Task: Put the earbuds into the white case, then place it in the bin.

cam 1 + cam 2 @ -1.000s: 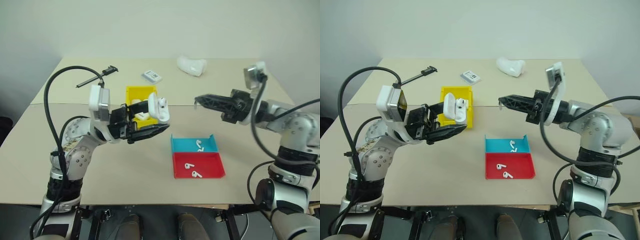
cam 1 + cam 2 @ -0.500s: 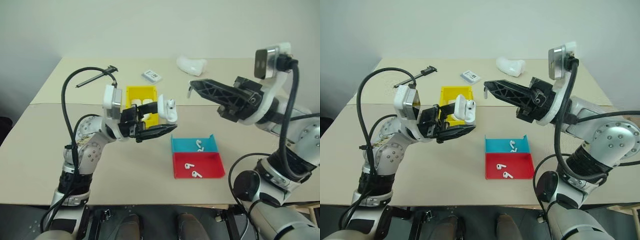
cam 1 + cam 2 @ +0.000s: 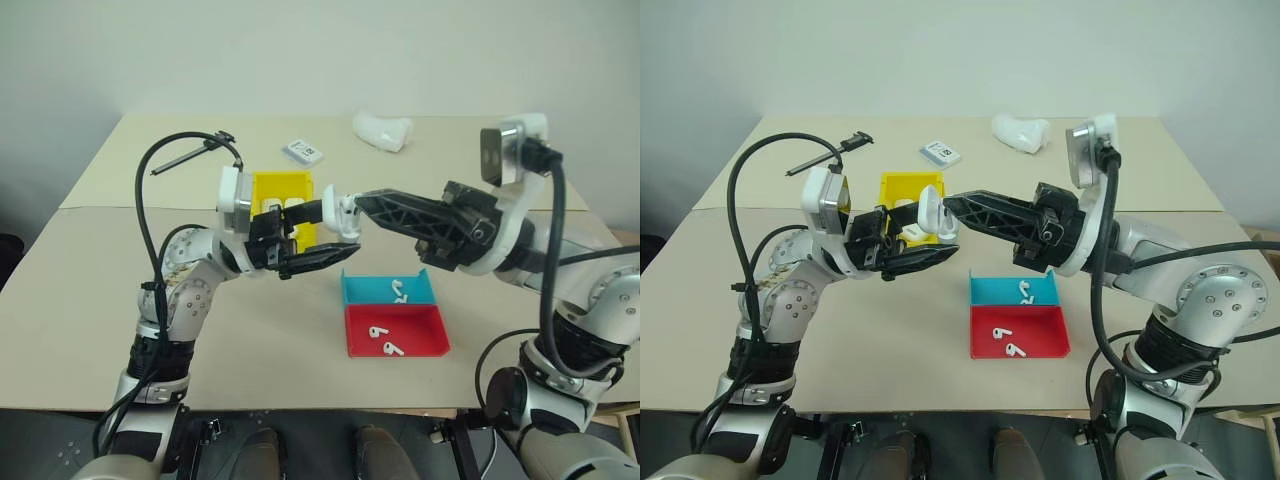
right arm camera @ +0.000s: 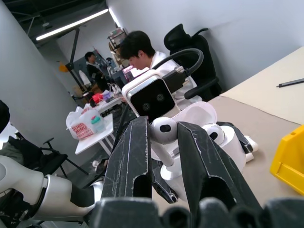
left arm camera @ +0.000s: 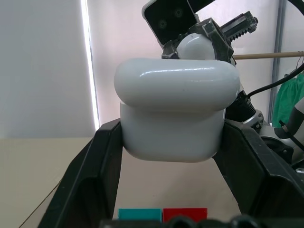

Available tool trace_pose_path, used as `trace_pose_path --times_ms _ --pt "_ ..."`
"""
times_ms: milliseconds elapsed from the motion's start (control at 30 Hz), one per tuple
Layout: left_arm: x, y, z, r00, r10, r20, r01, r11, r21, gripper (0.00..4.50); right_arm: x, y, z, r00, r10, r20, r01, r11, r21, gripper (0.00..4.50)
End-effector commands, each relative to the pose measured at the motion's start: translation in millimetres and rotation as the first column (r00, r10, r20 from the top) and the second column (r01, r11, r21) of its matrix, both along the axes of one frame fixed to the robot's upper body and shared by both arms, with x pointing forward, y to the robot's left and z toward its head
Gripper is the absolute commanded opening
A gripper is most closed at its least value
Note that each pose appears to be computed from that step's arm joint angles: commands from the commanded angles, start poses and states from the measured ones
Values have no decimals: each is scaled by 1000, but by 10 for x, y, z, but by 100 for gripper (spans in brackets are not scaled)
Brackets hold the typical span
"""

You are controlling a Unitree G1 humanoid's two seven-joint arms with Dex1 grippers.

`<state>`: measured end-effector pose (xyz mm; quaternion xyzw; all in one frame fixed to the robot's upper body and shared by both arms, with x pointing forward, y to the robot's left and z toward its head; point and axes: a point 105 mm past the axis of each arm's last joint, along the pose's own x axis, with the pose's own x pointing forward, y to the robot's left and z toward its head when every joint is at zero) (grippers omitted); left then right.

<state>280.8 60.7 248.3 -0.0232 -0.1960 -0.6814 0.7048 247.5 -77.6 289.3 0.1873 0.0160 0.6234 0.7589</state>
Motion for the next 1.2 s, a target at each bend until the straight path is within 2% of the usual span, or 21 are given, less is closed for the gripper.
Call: trace_pose_path --times_ms 33,200,500,533,567,767,900,1067,1200 --pt "-38 -15 108 998 -13 56 14 1000 -15 278 -72 12 93 998 -5 59 3 1000 24 76" --pt "-39 -10 112 998 -13 60 14 1000 -16 278 -77 24 50 997 -15 70 14 1000 8 76" --pt "-46 -14 115 998 -13 60 14 1000 -21 278 -125 41 -1 994 0 108 4 999 -36 354" --pt "-48 -17 114 998 -13 60 14 1000 -21 278 -127 36 0 994 1 109 3 999 -36 403" --pt "-50 -17 114 998 -13 59 15 1000 -22 278 -133 27 4 994 2 110 2 999 -35 422" --pt "-57 -4 82 999 -9 50 10 1000 -16 278 -208 -63 29 990 11 140 -6 999 -37 422" --pt "-33 -20 28 999 1 32 0 1000 -10 278 -182 -145 92 984 -19 177 25 999 -34 333" --pt "-16 -199 -96 1000 17 0 -17 1000 1 278 -55 -110 210 958 -78 274 109 989 -98 167" --pt "24 -348 -184 999 41 -23 -41 999 20 278 14 15 315 933 -60 354 127 978 -168 21"
